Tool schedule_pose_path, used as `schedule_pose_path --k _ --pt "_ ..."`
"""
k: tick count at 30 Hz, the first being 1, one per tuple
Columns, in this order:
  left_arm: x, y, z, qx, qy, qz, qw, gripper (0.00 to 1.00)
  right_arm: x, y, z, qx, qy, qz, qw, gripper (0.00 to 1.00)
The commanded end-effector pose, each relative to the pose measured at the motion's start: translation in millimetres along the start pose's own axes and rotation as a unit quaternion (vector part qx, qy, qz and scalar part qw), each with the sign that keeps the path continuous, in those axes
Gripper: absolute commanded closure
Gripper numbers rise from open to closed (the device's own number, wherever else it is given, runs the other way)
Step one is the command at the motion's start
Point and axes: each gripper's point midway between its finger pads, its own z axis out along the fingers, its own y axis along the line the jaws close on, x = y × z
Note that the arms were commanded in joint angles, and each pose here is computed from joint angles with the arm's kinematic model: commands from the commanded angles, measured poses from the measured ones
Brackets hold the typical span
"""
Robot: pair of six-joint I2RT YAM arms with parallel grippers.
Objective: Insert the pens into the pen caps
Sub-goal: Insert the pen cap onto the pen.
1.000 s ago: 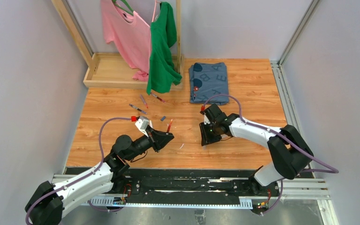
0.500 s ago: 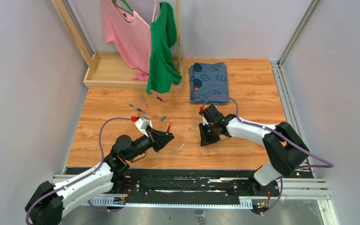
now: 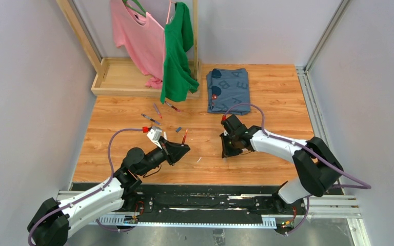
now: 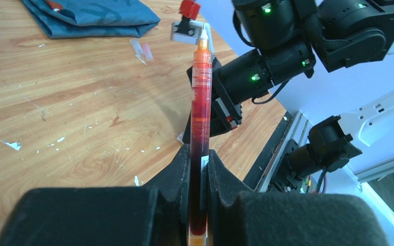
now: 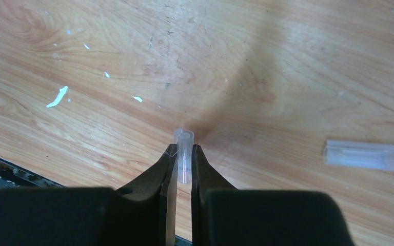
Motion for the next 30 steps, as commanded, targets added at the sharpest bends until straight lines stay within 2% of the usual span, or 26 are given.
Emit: schedule_pose_path --k 1,7,11,19,26,30 --pt "-12 1 1 -0.011 -0.027 -0.022 0.999 1.00 -12 5 -18 -0.006 -0.046 0.013 0.999 0.99" --pt "-28 -3 2 -0.003 -0.070 -0.049 0.996 1.00 -50 38 -49 -0.084 -0.128 0.031 0.988 1.00" --pt "-40 -14 3 0.021 -0.092 -0.064 0.993 1.00 -81 64 -81 -0.144 -0.194 0.031 0.970 0.99" --pt "-58 -42 0 0.099 -0.131 -0.051 0.985 1.00 -128 105 -156 -0.245 -0.314 0.025 0.917 1.00" --pt "-68 -70 -2 0.169 -0.140 -0.034 0.975 1.00 -148 134 -205 -0.333 -0.372 0.025 0.866 1.00" --pt "-67 -76 0 0.183 -0.131 -0.029 0.974 1.00 -154 151 -230 -0.381 -0.395 0.014 0.836 0.99"
